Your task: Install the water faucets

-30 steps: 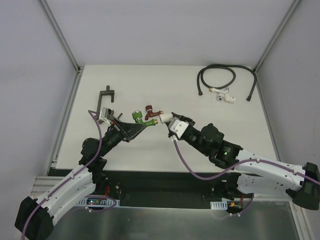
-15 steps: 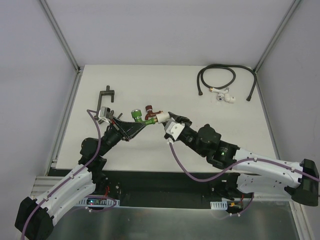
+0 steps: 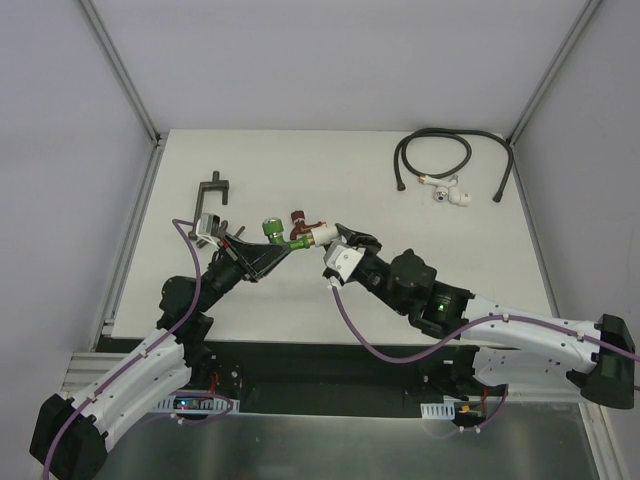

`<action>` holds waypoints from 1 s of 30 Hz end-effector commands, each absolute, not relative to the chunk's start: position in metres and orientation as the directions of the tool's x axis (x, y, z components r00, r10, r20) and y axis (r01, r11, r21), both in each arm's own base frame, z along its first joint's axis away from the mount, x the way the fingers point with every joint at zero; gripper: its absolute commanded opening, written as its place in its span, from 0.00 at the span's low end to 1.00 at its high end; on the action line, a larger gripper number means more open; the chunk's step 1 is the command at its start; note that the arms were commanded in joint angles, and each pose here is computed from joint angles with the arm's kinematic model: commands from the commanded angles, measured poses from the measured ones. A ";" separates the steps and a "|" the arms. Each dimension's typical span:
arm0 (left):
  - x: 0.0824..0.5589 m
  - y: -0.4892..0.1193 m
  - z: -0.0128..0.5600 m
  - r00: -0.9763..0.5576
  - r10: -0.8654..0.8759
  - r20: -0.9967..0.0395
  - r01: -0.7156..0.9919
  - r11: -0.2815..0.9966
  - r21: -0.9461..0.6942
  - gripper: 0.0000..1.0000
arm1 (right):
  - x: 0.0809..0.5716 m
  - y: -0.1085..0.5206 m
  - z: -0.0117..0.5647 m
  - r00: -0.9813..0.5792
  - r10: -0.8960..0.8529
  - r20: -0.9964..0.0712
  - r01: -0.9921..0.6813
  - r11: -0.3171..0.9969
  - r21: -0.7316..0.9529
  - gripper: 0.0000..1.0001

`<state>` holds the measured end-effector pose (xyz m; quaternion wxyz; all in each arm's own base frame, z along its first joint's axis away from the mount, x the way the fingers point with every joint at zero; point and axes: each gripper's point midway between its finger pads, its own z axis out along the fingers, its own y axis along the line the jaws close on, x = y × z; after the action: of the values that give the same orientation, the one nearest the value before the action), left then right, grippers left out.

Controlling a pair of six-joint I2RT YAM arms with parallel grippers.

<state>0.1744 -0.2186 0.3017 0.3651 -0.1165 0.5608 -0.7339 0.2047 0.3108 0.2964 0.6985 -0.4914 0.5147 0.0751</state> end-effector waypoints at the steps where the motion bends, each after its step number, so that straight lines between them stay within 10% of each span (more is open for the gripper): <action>1: 0.159 -0.212 0.346 -0.685 -0.673 -0.279 0.519 -0.182 -0.835 0.00 | 0.201 0.318 0.331 0.501 -0.323 -0.803 -0.597 0.544 -0.590 0.02; 30: 0.168 -0.217 0.332 -0.685 -0.672 -0.282 0.497 -0.147 -0.855 0.00 | 0.192 0.318 0.338 0.486 -0.266 -0.833 -0.638 0.544 -0.546 0.02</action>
<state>0.1778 -0.2201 0.2987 0.3638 -0.1203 0.5648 -0.7309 0.1983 0.3091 0.3005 0.6984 -0.4922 0.5120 0.0886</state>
